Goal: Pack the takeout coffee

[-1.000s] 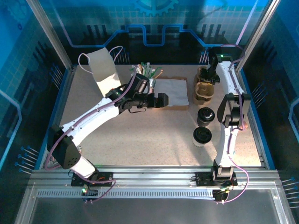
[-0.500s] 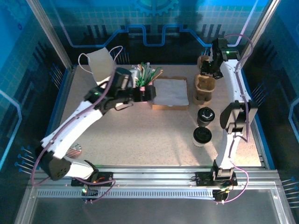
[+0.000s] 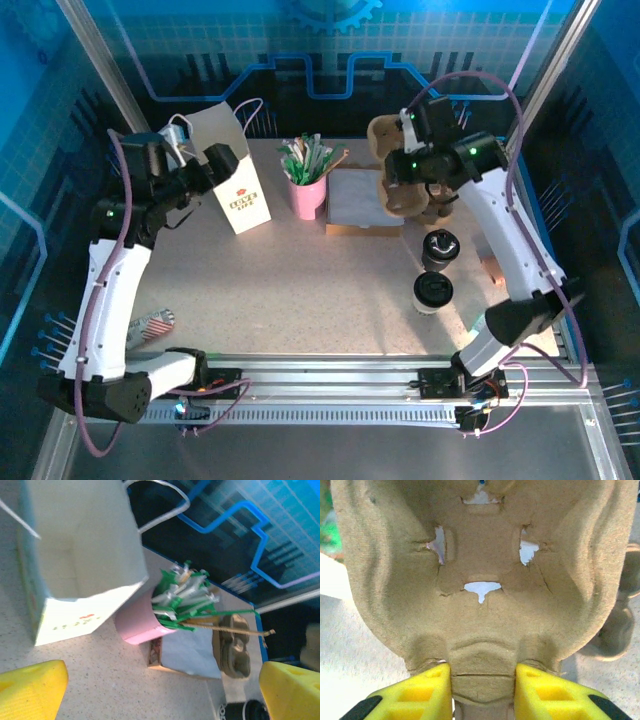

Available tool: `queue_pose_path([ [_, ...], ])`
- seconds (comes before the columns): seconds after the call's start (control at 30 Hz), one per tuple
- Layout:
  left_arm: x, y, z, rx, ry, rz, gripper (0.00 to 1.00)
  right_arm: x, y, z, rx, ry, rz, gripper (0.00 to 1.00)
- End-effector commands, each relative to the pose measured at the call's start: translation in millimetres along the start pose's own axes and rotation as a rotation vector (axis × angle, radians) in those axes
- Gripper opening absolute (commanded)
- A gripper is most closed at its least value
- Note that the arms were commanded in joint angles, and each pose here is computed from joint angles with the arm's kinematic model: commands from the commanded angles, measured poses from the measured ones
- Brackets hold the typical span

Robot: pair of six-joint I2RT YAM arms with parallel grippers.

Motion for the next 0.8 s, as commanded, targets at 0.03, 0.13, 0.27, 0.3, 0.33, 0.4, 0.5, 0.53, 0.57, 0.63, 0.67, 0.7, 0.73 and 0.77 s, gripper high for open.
queue_pose_path([
  [0.03, 11, 19, -7, -0.022, -0.010, -0.127, 0.98, 29, -18, -23, -0.057, 0.022, -0.025, 0.32],
  [0.13, 19, 36, -6, -0.067, 0.024, -0.159, 0.98, 52, -34, -30, -0.063, 0.064, -0.055, 0.32],
  [0.27, 27, 54, 1, -0.118, 0.093, -0.161, 0.97, 76, -54, -34, -0.051, 0.111, -0.088, 0.32],
  [0.3, 29, 57, 4, -0.120, 0.112, -0.160, 0.96, 80, -58, -34, -0.049, 0.119, -0.095, 0.32],
  [0.33, 31, 60, 8, -0.123, 0.134, -0.154, 0.95, 84, -62, -33, -0.044, 0.126, -0.102, 0.32],
  [0.4, 35, 65, 13, -0.137, 0.177, -0.152, 0.93, 90, -68, -32, -0.031, 0.136, -0.112, 0.32],
  [0.5, 42, 71, 22, -0.153, 0.225, -0.147, 0.90, 98, -75, -31, -0.025, 0.145, -0.125, 0.32],
  [0.53, 44, 73, 27, -0.148, 0.236, -0.144, 0.88, 100, -77, -31, -0.025, 0.150, -0.127, 0.32],
  [0.57, 46, 74, 32, -0.141, 0.254, -0.147, 0.87, 102, -79, -31, -0.025, 0.155, -0.130, 0.32],
  [0.63, 51, 77, 38, -0.141, 0.289, -0.146, 0.87, 105, -81, -31, -0.025, 0.162, -0.136, 0.32],
  [0.67, 53, 79, 41, -0.148, 0.302, -0.145, 0.87, 106, -81, -32, -0.027, 0.164, -0.139, 0.32],
  [0.7, 55, 81, 44, -0.153, 0.310, -0.143, 0.86, 107, -81, -33, -0.028, 0.167, -0.141, 0.32],
  [0.73, 57, 83, 46, -0.164, 0.322, -0.143, 0.86, 108, -81, -33, -0.030, 0.170, -0.145, 0.32],
  [0.77, 58, 85, 49, -0.172, 0.331, -0.145, 0.84, 109, -81, -34, -0.031, 0.170, -0.148, 0.32],
])
Point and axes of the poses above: each hand's point on the last joint's axis, 136 mm out from that joint toward the fingers, its own z axis out along the fingers, its own x axis along the line the jaws close on, y = z × x, the point moved 6 cm from there along -z, back along the fingers, and after that the axes turned 15 degrees about -z, right-handed, at the moved point
